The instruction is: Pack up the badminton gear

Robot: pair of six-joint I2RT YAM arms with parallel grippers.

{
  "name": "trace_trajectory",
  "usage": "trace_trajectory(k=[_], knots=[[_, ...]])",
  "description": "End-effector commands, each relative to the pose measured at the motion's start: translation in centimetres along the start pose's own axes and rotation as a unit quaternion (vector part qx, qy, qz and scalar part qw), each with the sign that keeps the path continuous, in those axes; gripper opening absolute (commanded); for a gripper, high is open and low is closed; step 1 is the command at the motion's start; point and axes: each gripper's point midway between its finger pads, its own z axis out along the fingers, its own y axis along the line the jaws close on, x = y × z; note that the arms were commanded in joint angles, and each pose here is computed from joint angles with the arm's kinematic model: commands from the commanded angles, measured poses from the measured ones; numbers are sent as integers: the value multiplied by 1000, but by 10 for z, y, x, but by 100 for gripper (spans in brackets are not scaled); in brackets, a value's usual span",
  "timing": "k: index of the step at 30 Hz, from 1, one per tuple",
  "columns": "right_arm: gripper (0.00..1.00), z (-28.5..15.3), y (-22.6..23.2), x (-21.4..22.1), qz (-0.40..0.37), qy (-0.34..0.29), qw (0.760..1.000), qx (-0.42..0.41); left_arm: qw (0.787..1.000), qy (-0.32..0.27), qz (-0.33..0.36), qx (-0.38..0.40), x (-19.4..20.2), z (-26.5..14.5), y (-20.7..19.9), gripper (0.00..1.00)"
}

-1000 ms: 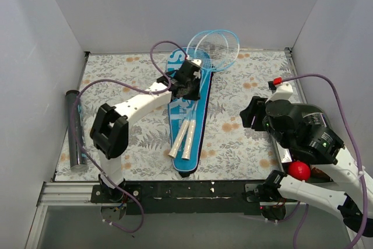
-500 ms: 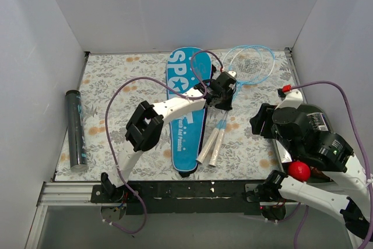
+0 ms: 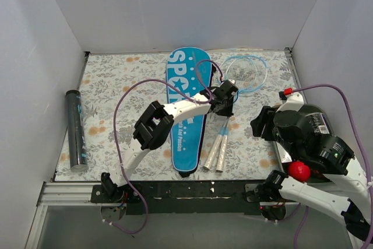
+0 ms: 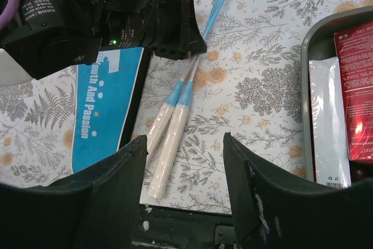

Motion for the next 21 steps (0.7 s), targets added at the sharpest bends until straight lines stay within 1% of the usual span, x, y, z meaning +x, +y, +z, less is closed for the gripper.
trace_trajectory(k=[1, 2, 3, 4, 5, 6, 9, 10, 13, 14, 16, 17, 18, 21], knots=[[63, 4, 2, 1, 7, -5, 1000, -2, 998, -38, -22, 48, -23, -4, -30, 0], [63, 4, 2, 2, 7, -4, 1000, -3, 998, -36, -22, 53, -22, -2, -31, 3], [63, 5, 2, 3, 6, -3, 1000, -2, 998, -33, -21, 57, -20, -1, -33, 10], [63, 5, 2, 4, 5, -2, 1000, -2, 998, -32, -21, 57, -18, 1, -33, 13], [63, 5, 1, 4, 5, -2, 1000, -2, 997, -17, -17, 76, -11, 1, -39, 19], [63, 6, 2, 5, 5, 0, 1000, -1, 996, -15, -14, 84, -9, 0, -41, 28], [63, 6, 0, 6, 3, 0, 1000, 1, 995, -12, 5, 104, -8, -6, -50, 42], [63, 7, 0, 7, 3, 1, 1000, 1, 994, -11, 12, 107, -7, -8, -53, 51], [64, 8, 2, 7, 3, 1, 1000, -1, 994, -14, 28, 107, -11, -16, -55, 59], [64, 8, 2, 7, 5, 1, 1000, -3, 994, -13, 31, 104, -11, -20, -54, 60], [64, 7, 2, 6, 5, -1, 1000, -3, 994, -30, 43, 93, -21, -34, -53, 61], [64, 6, 2, 6, 7, 0, 1000, -4, 995, -31, 47, 80, -22, -41, -48, 62], [64, 5, 1, 6, 8, -2, 1000, -4, 995, -57, 55, 58, -38, -56, -42, 62], [63, 3, -2, 5, 10, -5, 1000, -3, 996, -58, 70, -9, -38, -77, -15, 63]])
